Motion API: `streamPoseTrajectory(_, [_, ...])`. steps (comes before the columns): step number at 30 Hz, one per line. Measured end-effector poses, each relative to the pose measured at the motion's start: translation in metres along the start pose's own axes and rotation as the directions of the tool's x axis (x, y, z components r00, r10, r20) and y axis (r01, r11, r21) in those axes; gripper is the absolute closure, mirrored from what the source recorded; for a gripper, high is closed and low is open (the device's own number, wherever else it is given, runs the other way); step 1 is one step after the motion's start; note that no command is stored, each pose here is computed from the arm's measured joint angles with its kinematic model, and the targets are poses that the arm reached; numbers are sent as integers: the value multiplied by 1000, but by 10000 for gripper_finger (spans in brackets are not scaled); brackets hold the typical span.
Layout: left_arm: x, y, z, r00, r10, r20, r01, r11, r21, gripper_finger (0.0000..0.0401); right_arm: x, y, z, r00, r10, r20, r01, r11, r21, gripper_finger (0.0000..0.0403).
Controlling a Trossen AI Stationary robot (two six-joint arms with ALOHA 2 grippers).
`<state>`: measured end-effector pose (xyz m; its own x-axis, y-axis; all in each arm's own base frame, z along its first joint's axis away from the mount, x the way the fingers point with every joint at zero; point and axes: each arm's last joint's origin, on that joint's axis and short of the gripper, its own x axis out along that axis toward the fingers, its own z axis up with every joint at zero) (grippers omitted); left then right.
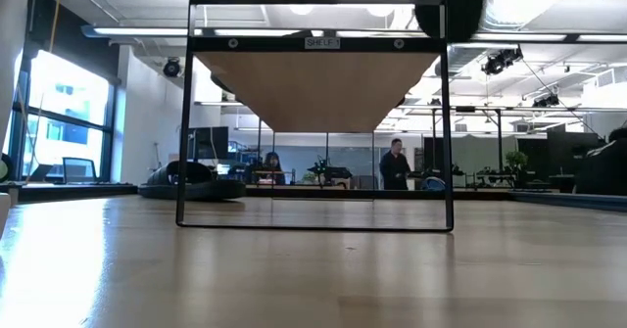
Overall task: Pick and place slides into the shelf
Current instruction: Put the black slipper under the shelf
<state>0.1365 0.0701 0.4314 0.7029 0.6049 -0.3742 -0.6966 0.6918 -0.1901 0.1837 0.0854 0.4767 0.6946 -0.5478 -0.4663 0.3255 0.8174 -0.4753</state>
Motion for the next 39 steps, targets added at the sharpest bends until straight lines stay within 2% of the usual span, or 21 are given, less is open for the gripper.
streamPoseTrajectory(1, [1, 0, 0, 1000, 0, -2, 0, 1000, 2, 235, 4, 12, -11, 1000, -3, -16, 3, 1000, -5, 366])
streamPoseTrajectory(5, [5, -1, -1, 1000, -2, -19, 2, 1000, 11, 234, 24, 53, -63, 995, -46, -90, 54, 995, 89, 366])
streamPoseTrajectory(9, [10, -3, -1, 999, -1, -35, 2, 1000, 30, 234, 47, 88, -106, 987, -84, -138, 91, 995, 45, 366])
streamPoseTrajectory(14, [18, -5, -3, 998, -15, -67, 18, 999, 38, 233, 82, 125, -140, 981, -83, -177, 78, 996, -37, 366])
streamPoseTrajectory(19, [26, -7, -5, 995, -19, -98, 23, 999, 44, 233, 108, 144, -161, 975, -68, -211, 70, 998, 0, 367])
streamPoseTrajectory(24, [32, -9, -6, 992, -29, -120, 34, 998, 46, 233, 122, 157, -178, 966, -59, -252, 54, 998, -29, 362])
streamPoseTrajectory(28, [34, -10, -6, 991, -33, -129, 40, 998, 47, 233, 125, 166, -188, 974, -26, -226, 38, 998, 48, 337])
streamPoseTrajectory(32, [34, -10, -6, 991, -34, -129, 40, 998, 47, 233, 125, 176, -195, 980, 40, -196, -19, 994, 108, 331])
streamPoseTrajectory(36, [34, -10, -6, 991, -34, -128, 41, 998, 55, 233, 126, 183, -204, 968, 124, -219, -91, 984, 154, 327])
streamPoseTrajectory(39, [34, -10, -6, 991, -34, -128, 41, 997, 58, 233, 128, 186, -210, 962, 158, -222, -106, 967, 231, 322])
